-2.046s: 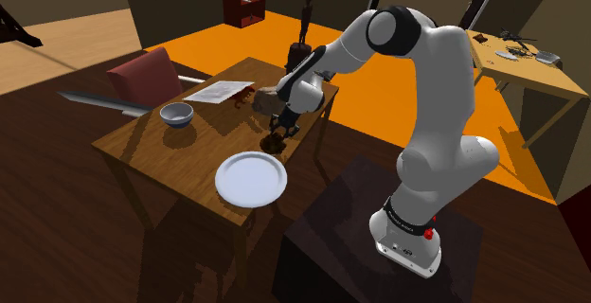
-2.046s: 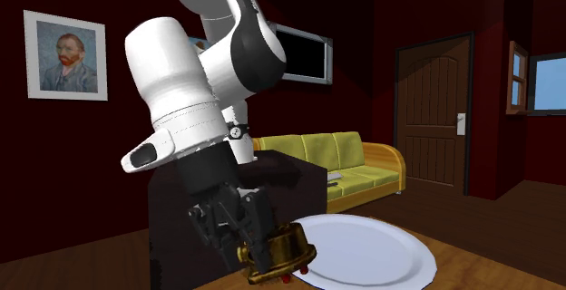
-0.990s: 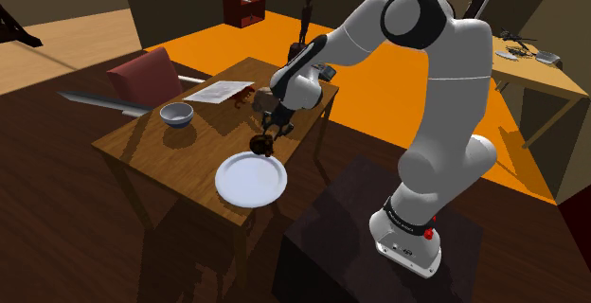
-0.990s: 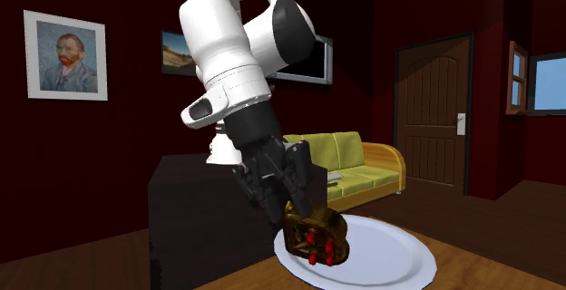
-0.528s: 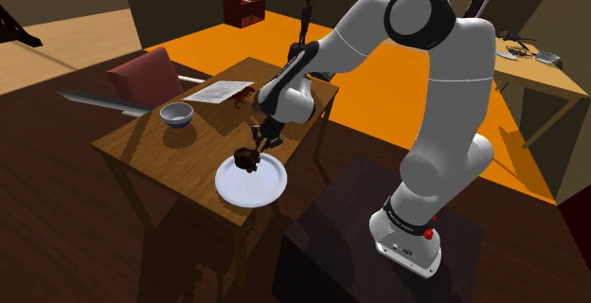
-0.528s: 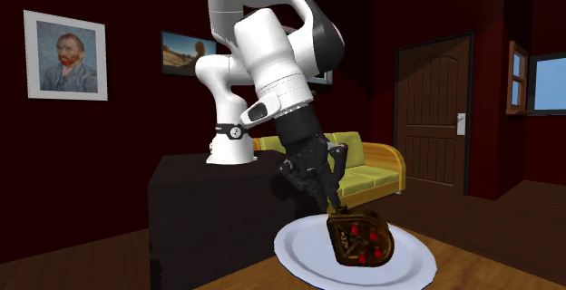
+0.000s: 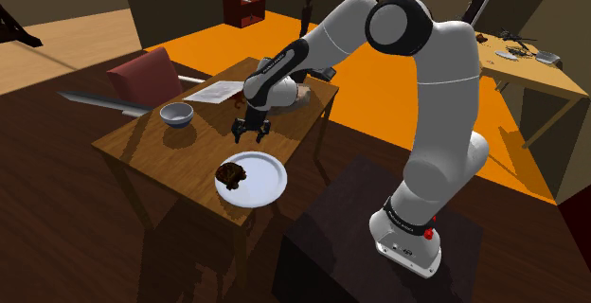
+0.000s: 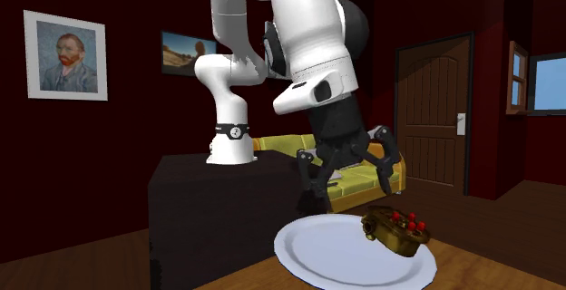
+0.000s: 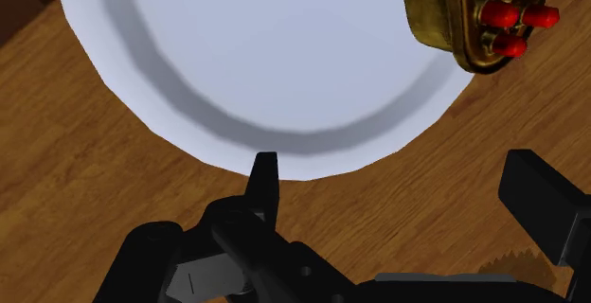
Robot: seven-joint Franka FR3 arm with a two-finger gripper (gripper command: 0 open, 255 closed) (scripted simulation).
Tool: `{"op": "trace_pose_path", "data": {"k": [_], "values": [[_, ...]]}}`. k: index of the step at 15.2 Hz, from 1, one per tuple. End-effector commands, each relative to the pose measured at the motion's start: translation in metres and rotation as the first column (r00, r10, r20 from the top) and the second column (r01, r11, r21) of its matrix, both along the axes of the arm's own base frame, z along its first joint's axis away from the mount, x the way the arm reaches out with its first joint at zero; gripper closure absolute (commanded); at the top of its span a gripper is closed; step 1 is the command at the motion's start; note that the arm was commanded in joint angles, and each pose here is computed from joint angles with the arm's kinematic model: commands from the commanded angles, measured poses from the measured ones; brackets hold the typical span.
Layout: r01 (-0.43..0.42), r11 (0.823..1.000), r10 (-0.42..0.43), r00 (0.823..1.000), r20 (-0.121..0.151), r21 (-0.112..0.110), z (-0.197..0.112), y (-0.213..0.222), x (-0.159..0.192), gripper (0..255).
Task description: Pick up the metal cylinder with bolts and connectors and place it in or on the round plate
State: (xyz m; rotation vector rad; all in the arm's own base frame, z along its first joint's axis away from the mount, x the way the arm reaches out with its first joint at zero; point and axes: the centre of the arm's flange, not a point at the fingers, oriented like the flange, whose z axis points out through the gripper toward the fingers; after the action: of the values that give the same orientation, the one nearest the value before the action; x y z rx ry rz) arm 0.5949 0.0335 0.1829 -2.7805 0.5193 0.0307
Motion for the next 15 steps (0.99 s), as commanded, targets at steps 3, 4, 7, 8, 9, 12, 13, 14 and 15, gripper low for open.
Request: {"op": "trace_pose_path", "data": {"k": [3, 4, 7, 8, 9, 12, 13, 14, 15], "values": [[-0.069, 0.997, 0.069, 0.998, 0.000, -0.018, -0.018, 0.010, 0.008, 0], [-0.069, 0.997, 0.069, 0.998, 0.000, -0.018, -0.023, 0.012, 0.008, 0], [-0.069, 0.997, 0.069, 0.998, 0.000, -0.018, -0.036, 0.016, 0.008, 0], [-0.069, 0.997, 0.069, 0.998, 0.000, -0.018, -0.036, 0.016, 0.008, 0], [-0.069, 0.997, 0.069, 0.998, 0.000, -0.018, -0.036, 0.016, 0.008, 0], [-0.069, 0.997, 0.069, 0.998, 0.000, -0.018, -0.036, 0.016, 0.008, 0], [-0.069, 0.997, 0.069, 0.998, 0.000, -0.018, -0.036, 0.016, 0.008, 0], [-0.069, 0.997, 0.069, 0.998, 0.000, -0.018, -0.036, 0.016, 0.008, 0], [-0.069, 0.997, 0.069, 0.998, 0.000, -0.018, -0.036, 0.016, 0.008, 255]]}}
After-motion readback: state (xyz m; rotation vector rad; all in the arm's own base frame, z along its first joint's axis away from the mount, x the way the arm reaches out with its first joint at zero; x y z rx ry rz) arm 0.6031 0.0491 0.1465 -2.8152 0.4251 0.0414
